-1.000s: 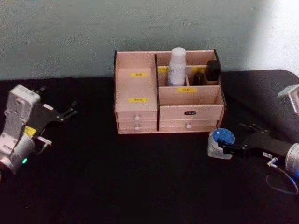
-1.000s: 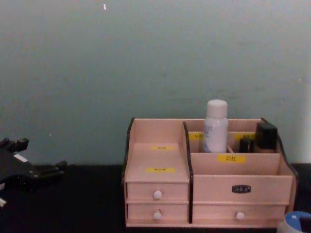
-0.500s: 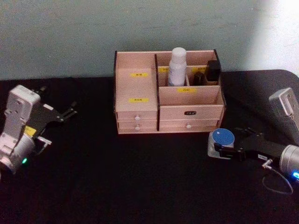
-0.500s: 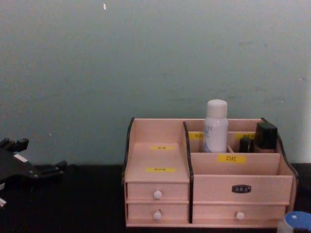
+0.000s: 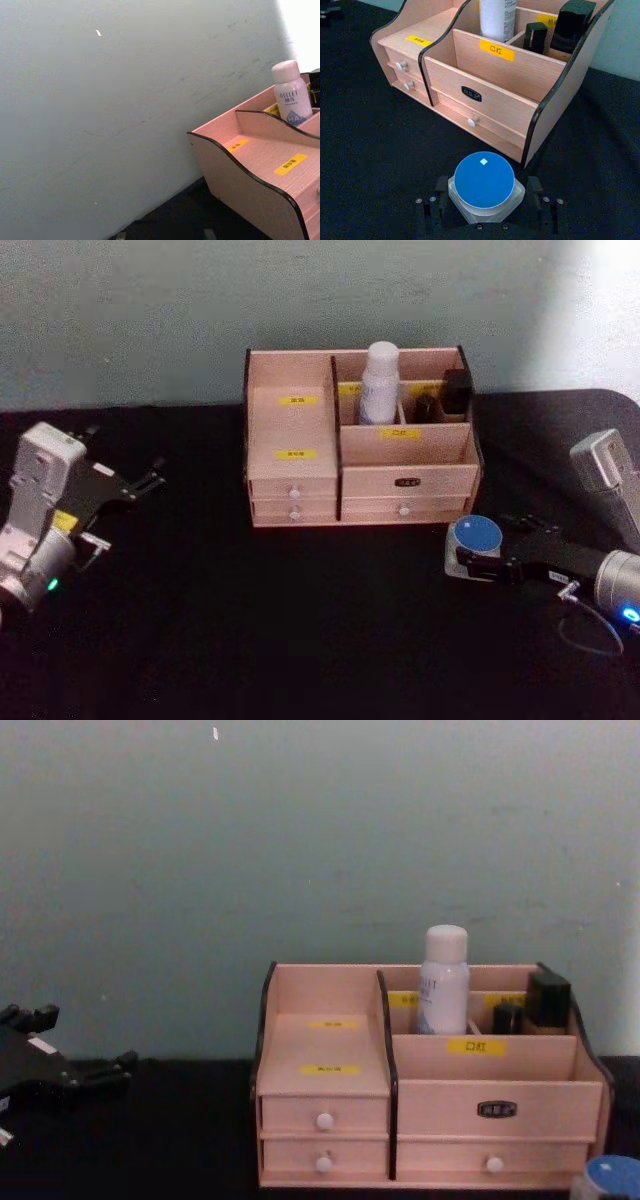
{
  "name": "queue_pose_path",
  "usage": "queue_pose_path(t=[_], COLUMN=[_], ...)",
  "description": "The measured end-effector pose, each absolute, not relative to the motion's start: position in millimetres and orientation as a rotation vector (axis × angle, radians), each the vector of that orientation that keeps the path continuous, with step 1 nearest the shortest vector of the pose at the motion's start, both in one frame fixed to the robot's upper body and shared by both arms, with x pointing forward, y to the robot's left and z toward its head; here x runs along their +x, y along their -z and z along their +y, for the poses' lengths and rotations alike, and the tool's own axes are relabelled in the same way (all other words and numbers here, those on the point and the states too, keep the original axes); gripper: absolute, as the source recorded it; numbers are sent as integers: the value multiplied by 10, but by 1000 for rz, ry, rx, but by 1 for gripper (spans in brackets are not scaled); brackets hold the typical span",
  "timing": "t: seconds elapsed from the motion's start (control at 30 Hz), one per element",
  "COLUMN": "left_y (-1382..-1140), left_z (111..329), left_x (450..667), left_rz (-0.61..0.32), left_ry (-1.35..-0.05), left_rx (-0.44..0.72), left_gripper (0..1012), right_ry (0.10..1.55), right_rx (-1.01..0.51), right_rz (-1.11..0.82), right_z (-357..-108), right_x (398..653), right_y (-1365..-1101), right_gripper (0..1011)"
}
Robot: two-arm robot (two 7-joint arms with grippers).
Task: Pick up the facial cleanser and watermelon frost from the table and place them into the tiered storage box.
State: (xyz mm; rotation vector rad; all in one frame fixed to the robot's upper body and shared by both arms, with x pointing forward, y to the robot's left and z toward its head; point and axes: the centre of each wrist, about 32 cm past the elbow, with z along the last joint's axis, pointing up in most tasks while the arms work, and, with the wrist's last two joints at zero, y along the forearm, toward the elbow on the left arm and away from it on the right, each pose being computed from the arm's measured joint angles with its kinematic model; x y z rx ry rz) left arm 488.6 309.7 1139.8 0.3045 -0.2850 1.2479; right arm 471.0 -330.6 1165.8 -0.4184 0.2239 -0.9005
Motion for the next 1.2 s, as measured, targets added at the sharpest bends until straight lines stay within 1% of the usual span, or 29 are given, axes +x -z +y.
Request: queue_pose_path(t=[0.87, 0.97, 1.03, 1.13, 1.2], left_y=[-11398, -11398, -11398, -11398, -11398], left_z=[3097, 3097, 3097, 3097, 3097], left_x=[4886, 4886, 4886, 4886, 4886], left_rz=[-285, -285, -285, -285, -285], left_ry=[-1248, -1248, -1248, -1248, -1248], left_rx=[304, 304, 304, 304, 305], left_gripper=[1001, 1001, 1001, 1001, 1001], right_ry=[898, 898, 898, 898, 898], right_rx=[-421, -420, -420, -420, -420], right_rz=[221, 221, 221, 221, 220], right_z=[-3304, -3304, -3304, -3304, -3305], right_x=[4722, 4722, 4722, 4723, 4723], right_y=[-11659, -11659, -11660, -11660, -11661], right_gripper=[1000, 960, 893, 844, 776])
